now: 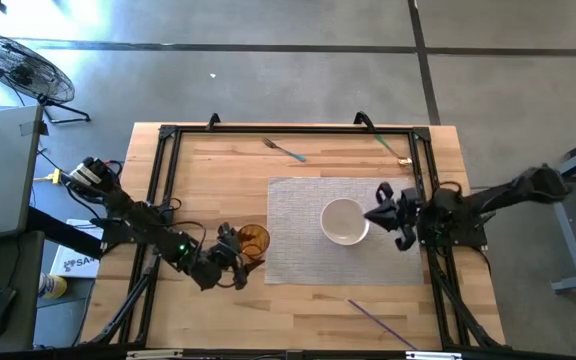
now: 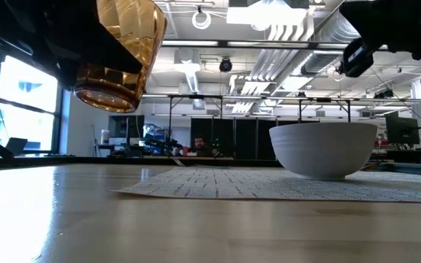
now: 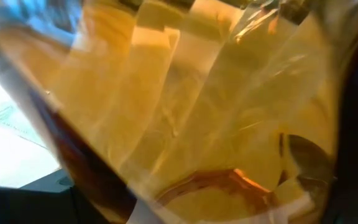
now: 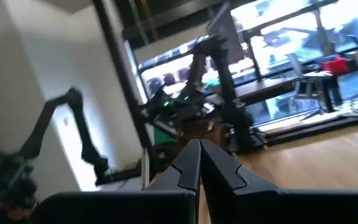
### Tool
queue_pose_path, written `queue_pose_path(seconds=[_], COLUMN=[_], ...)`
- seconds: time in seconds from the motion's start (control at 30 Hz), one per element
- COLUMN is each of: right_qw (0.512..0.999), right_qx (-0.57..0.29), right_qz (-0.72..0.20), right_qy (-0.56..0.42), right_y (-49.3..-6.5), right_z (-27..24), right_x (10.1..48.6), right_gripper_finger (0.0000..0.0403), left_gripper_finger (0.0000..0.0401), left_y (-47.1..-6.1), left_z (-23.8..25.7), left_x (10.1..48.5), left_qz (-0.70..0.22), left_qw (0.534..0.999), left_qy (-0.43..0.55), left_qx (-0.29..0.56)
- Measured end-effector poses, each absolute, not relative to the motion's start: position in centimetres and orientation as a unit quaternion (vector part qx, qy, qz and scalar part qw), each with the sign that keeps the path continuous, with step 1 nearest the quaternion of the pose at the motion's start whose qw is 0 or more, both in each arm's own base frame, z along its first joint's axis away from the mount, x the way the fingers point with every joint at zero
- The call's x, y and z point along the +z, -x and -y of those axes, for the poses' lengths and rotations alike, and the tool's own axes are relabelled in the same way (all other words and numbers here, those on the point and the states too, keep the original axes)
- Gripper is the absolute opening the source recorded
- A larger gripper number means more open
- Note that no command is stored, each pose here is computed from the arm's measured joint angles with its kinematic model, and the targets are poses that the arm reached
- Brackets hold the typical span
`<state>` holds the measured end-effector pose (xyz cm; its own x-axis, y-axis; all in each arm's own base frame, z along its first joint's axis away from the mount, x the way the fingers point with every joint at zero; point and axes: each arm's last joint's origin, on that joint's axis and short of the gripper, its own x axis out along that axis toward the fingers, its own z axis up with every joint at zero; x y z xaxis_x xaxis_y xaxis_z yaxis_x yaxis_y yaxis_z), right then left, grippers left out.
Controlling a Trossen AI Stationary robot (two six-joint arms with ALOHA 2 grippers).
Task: Pick & Place Utensil
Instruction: Put the brown cup on the gray mat to the top right of the white bowl
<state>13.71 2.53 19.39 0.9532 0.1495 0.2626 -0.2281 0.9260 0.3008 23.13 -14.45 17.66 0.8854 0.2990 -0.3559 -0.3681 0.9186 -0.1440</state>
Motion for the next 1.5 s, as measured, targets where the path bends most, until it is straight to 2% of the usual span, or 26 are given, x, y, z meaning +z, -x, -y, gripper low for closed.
queue_pose_path(seconds=[0.43,0.6,0.8,1.17,1.5], right_qw=[0.987,0.988,0.989,0.991,0.996], right_qx=[0.138,0.149,0.148,0.129,0.089], right_qz=[0.032,0.009,-0.012,-0.004,-0.007], right_qy=[-0.073,-0.036,-0.018,-0.03,-0.021], right_y=[-22.0,-25.1,-28.2,-31.9,-32.7], right_z=[-7.4,-9.0,-10.2,-11.1,-9.9], right_x=[20.8,20.7,20.9,22.2,22.2], right_gripper_finger=[0.0006,0.0025,0.0089,0.0247,0.0337], left_gripper_finger=[0.0344,0.0344,0.0344,0.0344,0.0344], left_y=[-23.4,-23.1,-23.1,-23.2,-23.2], left_z=[14.7,15.4,15.8,15.8,15.8], left_x=[18.1,18.4,18.8,18.9,19.0], left_qz=[-0.156,-0.145,-0.133,-0.138,-0.133], left_qw=[0.971,0.977,0.981,0.984,0.985], left_qy=[0.097,0.081,0.072,0.037,0.039], left_qx=[0.151,0.131,0.118,0.103,0.104])
